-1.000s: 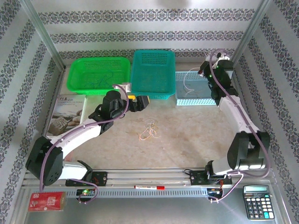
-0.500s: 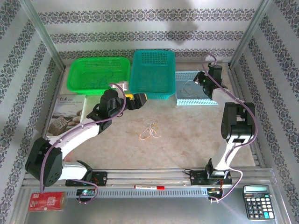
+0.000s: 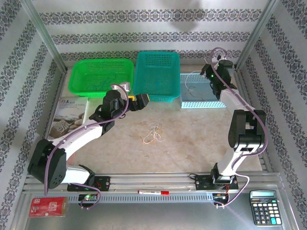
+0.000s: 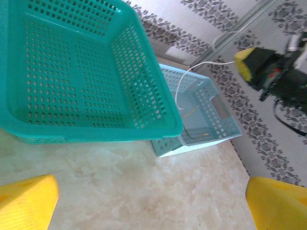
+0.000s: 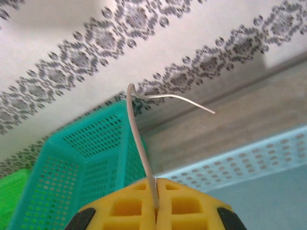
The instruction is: Untangle the cables
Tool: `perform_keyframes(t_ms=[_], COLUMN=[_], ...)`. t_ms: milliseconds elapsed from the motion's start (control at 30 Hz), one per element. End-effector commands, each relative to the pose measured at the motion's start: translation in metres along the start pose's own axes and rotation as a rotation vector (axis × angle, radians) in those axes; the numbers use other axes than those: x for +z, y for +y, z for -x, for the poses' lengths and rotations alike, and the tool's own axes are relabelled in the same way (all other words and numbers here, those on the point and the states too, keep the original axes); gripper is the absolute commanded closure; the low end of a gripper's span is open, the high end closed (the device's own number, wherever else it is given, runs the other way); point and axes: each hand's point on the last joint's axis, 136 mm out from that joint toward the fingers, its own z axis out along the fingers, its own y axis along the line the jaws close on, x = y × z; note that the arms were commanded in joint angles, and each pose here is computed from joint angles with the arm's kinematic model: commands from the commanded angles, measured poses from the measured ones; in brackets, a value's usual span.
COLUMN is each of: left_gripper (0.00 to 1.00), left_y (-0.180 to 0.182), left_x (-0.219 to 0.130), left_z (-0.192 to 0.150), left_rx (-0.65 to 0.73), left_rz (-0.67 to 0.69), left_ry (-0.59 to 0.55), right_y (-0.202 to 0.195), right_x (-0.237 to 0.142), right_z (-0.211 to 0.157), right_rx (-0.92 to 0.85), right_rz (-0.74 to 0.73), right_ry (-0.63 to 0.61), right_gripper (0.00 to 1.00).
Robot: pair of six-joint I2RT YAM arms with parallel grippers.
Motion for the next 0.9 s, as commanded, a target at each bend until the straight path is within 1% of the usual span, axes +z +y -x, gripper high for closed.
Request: perform_keyframes(t_ms=[0, 133, 267, 367, 433, 600, 767, 867], left_gripper=[0.0, 0.0, 0.0, 0.0, 0.0, 0.0, 0.0, 0.0], left_y=[0.003, 0.02, 0.032, 0.036, 0.036, 0.042, 0.043, 0.04], left_x=[0.007, 0.011, 0.014, 0.016, 0.016, 0.005, -0.017, -0.028], left_z=[0.021, 0.03, 0.033, 0.032, 0.031, 0.036, 0.048, 0.052], left_rx=[0.004, -0.025, -0.042, -0.058, -0.068, -0.081, -0.072, -0.068], left_rz=[-0.003, 0.029, 0.047, 0.048, 0.044, 0.086, 0.132, 0.139], left_ry=[-0.046, -0.072, -0.077, -0.076, -0.077, -0.108, -0.159, -0.177], right_y=[0.051, 0.107, 0.168, 0.202, 0.213, 0.215, 0.199, 0.191], right_x=[-0.011, -0.017, -0.021, -0.015, -0.003, 0.041, 0.087, 0.106], right_z=[0.05, 0.063, 0.064, 0.054, 0.044, 0.005, -0.048, -0.075], right_rx=[-0.001, -0.049, -0.134, -0.181, -0.181, -0.141, -0.093, -0.073], right_rz=[0.165, 0.299, 0.412, 0.478, 0.501, 0.518, 0.497, 0.481], right_ry=[-0.118, -0.152, -0.169, -0.14, -0.112, -0.016, 0.096, 0.155], right_gripper=[1.0, 1.0, 1.0, 1.0, 1.0, 1.0, 1.0, 1.0])
